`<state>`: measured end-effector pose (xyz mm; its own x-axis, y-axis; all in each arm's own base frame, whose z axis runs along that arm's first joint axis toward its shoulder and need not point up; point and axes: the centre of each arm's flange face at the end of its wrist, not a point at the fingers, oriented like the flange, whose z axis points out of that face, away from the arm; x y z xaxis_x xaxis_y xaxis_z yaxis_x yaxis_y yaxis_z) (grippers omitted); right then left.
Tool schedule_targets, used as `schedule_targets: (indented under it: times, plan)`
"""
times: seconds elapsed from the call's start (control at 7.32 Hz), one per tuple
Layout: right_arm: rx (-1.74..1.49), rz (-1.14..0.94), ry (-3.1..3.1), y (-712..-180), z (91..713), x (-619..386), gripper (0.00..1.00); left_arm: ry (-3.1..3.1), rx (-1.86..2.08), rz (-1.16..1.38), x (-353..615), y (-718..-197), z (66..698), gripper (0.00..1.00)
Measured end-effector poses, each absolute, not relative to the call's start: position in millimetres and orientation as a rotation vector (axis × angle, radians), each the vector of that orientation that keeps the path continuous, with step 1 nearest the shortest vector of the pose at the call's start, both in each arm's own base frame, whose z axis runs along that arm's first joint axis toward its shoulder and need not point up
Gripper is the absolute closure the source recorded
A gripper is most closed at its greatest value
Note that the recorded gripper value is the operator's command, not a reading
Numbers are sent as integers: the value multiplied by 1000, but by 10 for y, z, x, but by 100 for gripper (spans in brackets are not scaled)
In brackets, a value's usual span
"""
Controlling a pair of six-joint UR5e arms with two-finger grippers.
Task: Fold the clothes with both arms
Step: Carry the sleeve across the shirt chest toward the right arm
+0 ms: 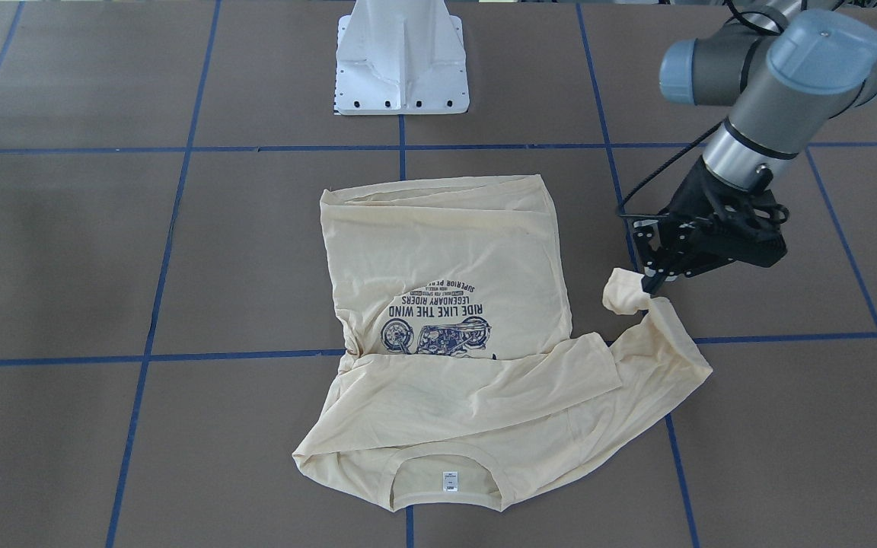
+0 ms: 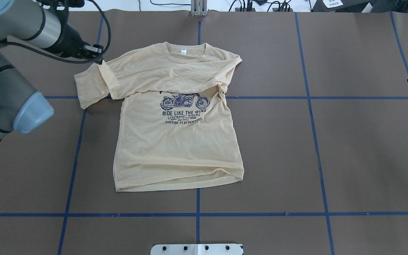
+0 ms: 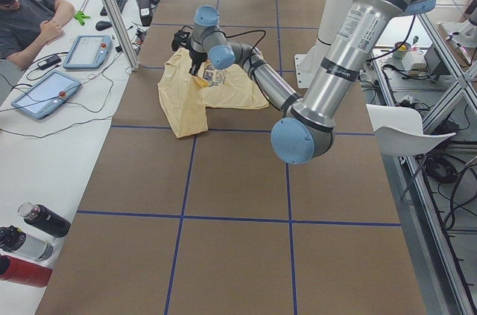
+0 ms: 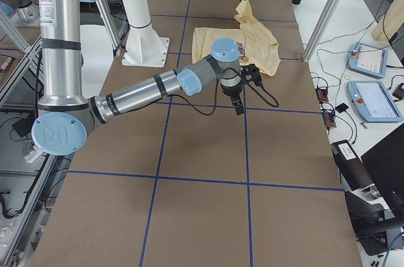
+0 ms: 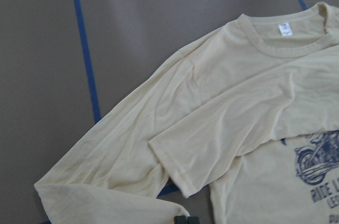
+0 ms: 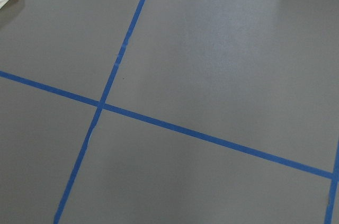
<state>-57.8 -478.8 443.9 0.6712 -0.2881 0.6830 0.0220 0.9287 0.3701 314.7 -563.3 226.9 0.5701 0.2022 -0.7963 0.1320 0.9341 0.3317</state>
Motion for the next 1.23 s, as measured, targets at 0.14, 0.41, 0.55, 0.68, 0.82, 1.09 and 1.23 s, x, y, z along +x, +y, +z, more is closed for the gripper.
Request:
schedule_targets:
  times: [0.14,0.41,0.55,0.68,0.82,1.09,1.23]
  plan:
    - [345,-178,-820,-4792,4451,-579,0,997,347,11,3465,-5772,1847,100]
    - [341,-176,-819,-4798,4474,-581,0,1028,289,-23,4162,-6053,1082,100]
    - [339,-176,-819,-4802,4485,-582,0,1029,262,-29,4469,-6163,810,100]
    - [337,-175,-818,-4804,4495,-583,0,1030,239,-40,4774,-6239,619,100]
    - [335,-175,-817,-4807,4506,-583,0,1037,228,-62,5088,-6299,532,100]
    - [332,-174,-817,-4814,4526,-585,0,1050,241,-117,5652,-6422,538,100]
    - [332,-174,-817,-4816,4525,-586,0,1057,254,-152,5861,-6446,529,100]
